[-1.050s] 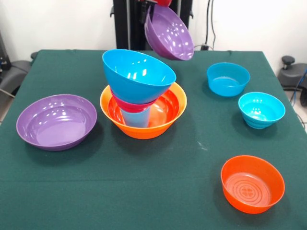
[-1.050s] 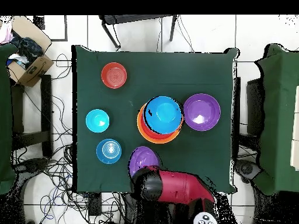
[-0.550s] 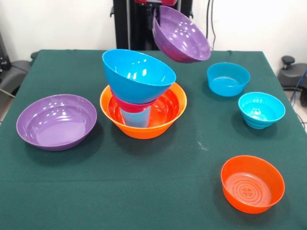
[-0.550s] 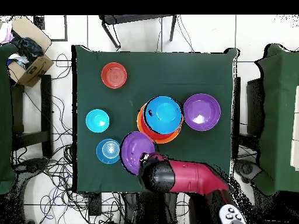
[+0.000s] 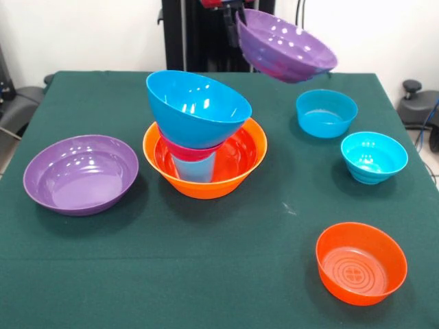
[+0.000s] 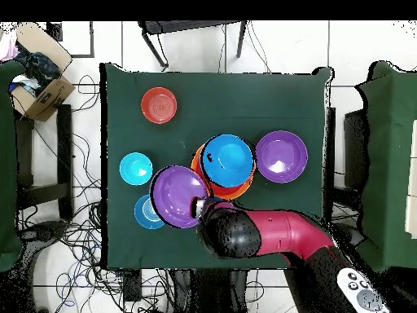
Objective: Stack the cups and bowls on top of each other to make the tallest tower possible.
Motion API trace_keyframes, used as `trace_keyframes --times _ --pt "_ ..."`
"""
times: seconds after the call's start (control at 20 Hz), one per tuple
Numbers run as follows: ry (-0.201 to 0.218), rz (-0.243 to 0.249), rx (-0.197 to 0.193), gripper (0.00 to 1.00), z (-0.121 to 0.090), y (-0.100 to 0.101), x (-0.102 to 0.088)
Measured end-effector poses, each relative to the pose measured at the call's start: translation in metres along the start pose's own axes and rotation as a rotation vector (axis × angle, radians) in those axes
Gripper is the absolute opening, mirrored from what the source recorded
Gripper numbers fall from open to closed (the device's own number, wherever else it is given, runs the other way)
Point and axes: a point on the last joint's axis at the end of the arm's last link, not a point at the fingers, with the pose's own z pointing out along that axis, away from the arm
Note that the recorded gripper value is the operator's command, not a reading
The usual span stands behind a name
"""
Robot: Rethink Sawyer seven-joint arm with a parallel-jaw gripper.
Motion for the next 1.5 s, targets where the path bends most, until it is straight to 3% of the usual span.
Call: trace_keyframes --times 0.25,0.4,0.55,0.7,1.05,1.5 --pt "-0.029 -0.041 -0.045 0.0 -0.008 0.01 -0.011" --pt "-0.044 -0.074 -0.053 0.0 -0.009 0.009 -0.014" --pt "-0.07 -0.113 -0.048 0.0 -0.007 -0.003 -0.02" --pt "-0.086 -0.125 -0.046 0.0 -0.006 -0.014 -0.024" --pt "-0.119 -0.138 -0.046 0.0 -0.004 -0.058 -0.041" --pt "-0.06 -0.161 -0.051 0.0 -0.017 -0.103 -0.059"
